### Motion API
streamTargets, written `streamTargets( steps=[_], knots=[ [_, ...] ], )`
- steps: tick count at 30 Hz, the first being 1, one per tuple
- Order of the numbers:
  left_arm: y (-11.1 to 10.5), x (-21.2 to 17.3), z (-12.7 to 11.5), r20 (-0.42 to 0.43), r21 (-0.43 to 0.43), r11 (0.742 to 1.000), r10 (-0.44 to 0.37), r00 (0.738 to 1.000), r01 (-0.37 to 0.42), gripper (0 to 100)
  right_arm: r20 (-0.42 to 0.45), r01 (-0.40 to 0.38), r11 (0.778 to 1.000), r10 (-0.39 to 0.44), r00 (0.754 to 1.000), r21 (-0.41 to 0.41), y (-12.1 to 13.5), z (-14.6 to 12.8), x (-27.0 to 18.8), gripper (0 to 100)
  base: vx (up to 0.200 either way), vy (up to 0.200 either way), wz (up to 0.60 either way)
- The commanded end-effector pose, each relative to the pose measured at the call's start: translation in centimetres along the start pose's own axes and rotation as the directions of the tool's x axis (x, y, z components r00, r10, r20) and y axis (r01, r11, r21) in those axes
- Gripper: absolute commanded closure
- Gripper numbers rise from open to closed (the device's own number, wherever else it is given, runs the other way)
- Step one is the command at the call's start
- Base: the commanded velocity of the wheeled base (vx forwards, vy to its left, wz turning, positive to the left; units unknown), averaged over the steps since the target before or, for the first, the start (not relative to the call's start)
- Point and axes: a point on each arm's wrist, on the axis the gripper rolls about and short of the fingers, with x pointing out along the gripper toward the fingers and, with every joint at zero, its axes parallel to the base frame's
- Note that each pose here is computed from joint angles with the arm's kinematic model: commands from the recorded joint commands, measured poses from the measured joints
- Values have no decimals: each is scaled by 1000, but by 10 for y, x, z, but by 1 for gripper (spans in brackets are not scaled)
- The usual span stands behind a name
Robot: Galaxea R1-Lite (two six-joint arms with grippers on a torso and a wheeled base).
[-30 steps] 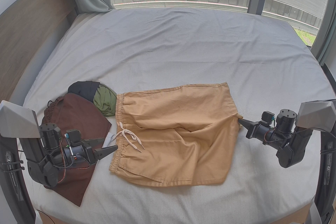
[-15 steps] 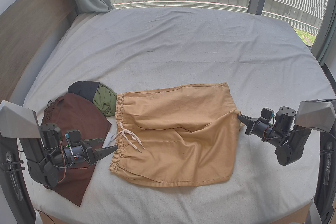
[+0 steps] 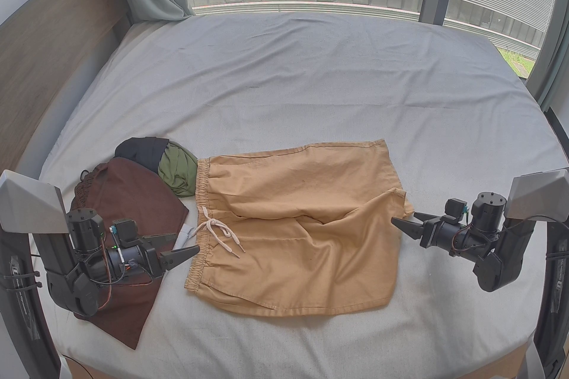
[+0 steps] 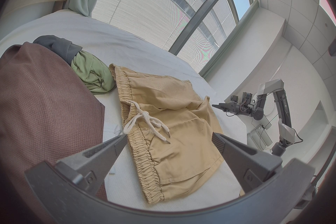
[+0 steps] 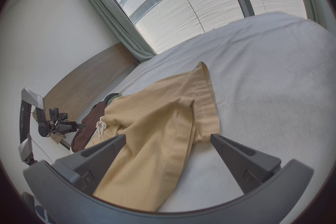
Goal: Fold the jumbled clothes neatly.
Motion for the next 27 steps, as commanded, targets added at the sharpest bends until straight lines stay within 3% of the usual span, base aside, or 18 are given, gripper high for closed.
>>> streamTargets(
  steps=[1, 14, 23, 27],
  knots=[
    [0, 0, 0, 1, 0, 1000, 0, 1000, 0, 0, -58, -7, 1000, 9, 998, 30, 7, -11, -12, 0, 0, 0, 0],
    [1, 0, 1, 2, 1, 1000, 1, 1000, -1, 0, -139, -5, 995, 19, 990, 99, 3, -36, -10, 0, 0, 0, 0],
    [0, 0, 1, 3, 2, 1000, 0, 1000, 0, 0, -160, -40, 980, 72, 985, 193, 16, -41, -1, 0, 0, 0, 0],
    [1, 0, 1, 3, 2, 1000, 1, 1000, -1, 0, -198, -44, 976, 88, 976, 214, 18, -56, 7, 0, 0, 0, 0]
  ],
)
